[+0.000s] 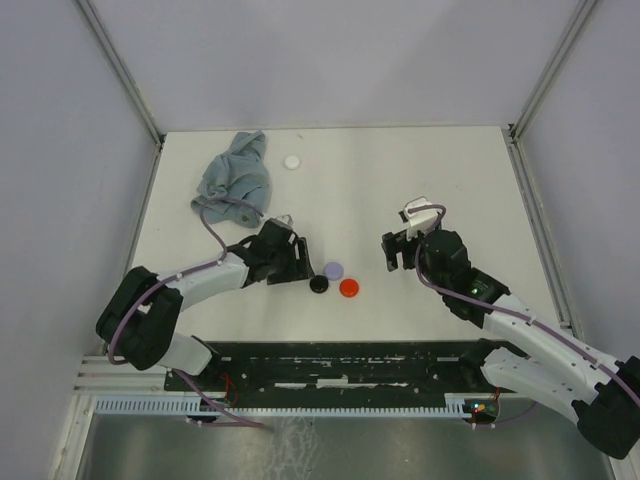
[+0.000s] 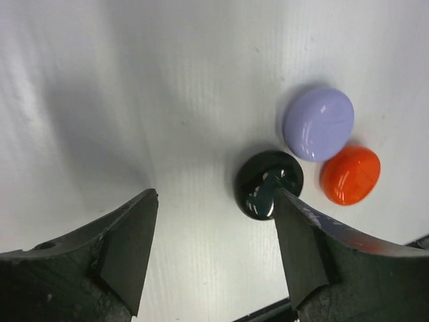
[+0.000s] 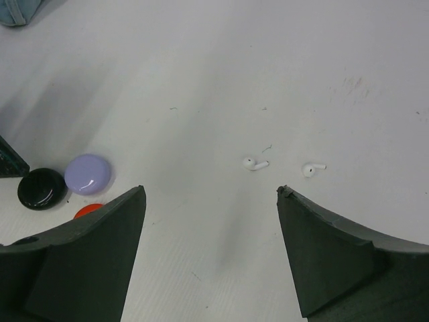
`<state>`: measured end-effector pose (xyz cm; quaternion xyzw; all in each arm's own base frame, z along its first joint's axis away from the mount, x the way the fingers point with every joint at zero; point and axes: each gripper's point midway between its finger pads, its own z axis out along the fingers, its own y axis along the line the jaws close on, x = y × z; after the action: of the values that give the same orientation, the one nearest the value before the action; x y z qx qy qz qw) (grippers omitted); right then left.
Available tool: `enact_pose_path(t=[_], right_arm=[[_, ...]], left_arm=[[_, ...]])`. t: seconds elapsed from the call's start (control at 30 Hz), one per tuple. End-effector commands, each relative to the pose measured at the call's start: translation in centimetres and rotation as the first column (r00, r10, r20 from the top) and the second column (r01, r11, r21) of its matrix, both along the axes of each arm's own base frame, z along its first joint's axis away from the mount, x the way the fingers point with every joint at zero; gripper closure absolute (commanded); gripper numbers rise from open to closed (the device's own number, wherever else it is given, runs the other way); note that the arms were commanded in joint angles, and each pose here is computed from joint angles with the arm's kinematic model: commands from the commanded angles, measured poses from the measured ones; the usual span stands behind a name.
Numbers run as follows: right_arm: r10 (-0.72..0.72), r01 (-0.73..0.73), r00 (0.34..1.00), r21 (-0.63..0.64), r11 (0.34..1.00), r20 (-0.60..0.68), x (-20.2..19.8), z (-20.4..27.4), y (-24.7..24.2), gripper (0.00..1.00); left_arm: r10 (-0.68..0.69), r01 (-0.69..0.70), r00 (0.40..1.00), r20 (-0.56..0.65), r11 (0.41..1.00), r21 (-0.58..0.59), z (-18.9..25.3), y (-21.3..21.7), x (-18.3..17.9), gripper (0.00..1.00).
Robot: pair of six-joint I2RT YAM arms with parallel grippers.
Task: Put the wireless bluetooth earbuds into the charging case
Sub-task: Place the charging case at the center of the board, then pick up the charging case at the center of the board.
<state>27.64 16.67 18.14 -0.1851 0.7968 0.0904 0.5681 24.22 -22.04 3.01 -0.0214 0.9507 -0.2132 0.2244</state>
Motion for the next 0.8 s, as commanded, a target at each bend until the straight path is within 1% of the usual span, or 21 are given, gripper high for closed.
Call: enact_pose_path(t=[0.0, 0.1, 0.2, 0.27, 0.37, 0.57, 0.77], right_arm=[[-0.037, 0.035, 0.998, 0.042, 0.999, 0.044, 0.2, 1.3, -0.4, 0.12], [-0.046, 0.044, 0.998, 0.039, 0.998, 0.040, 0.3, 1.1, -0.5, 0.11], [-0.057, 0.055, 0.998, 0.037, 0.998, 0.042, 0.4, 1.1, -0.8, 0.11], [-0.057, 0.055, 0.997, 0.042, 0.998, 0.043, 0.3, 1.1, -0.7, 0.11], [-0.057, 0.055, 0.997, 0.041, 0.998, 0.044, 0.3, 1.1, -0.8, 0.10], [-0.053, 0.051, 0.998, 0.041, 0.998, 0.046, 0.3, 1.1, -0.7, 0.09], [-0.050, 0.049, 0.998, 0.026, 0.998, 0.032, 0.5, 0.5, -0.5, 0.08]], left_arm=[[0.045, -0.072, 0.984, 0.171, 0.985, 0.157, 3.9, 3.3, 4.7, 0.21], [0.069, -0.127, 0.961, 0.266, 0.970, 0.209, 6.5, 4.5, 8.3, 0.16], [0.087, -0.169, 0.935, 0.344, 0.961, 0.217, 9.1, 5.3, 12.1, 0.14], [0.089, -0.187, 0.921, 0.378, 0.955, 0.231, 10.3, 5.5, 15.0, 0.12], [0.087, -0.193, 0.909, 0.407, 0.954, 0.228, 11.6, 5.4, 19.0, 0.11], [0.069, -0.207, 0.889, 0.452, 0.942, 0.263, 11.7, 5.0, 25.5, 0.11], [-0.008, -0.182, 0.875, 0.485, 0.921, 0.343, 9.6, 5.6, 30.4, 0.11]])
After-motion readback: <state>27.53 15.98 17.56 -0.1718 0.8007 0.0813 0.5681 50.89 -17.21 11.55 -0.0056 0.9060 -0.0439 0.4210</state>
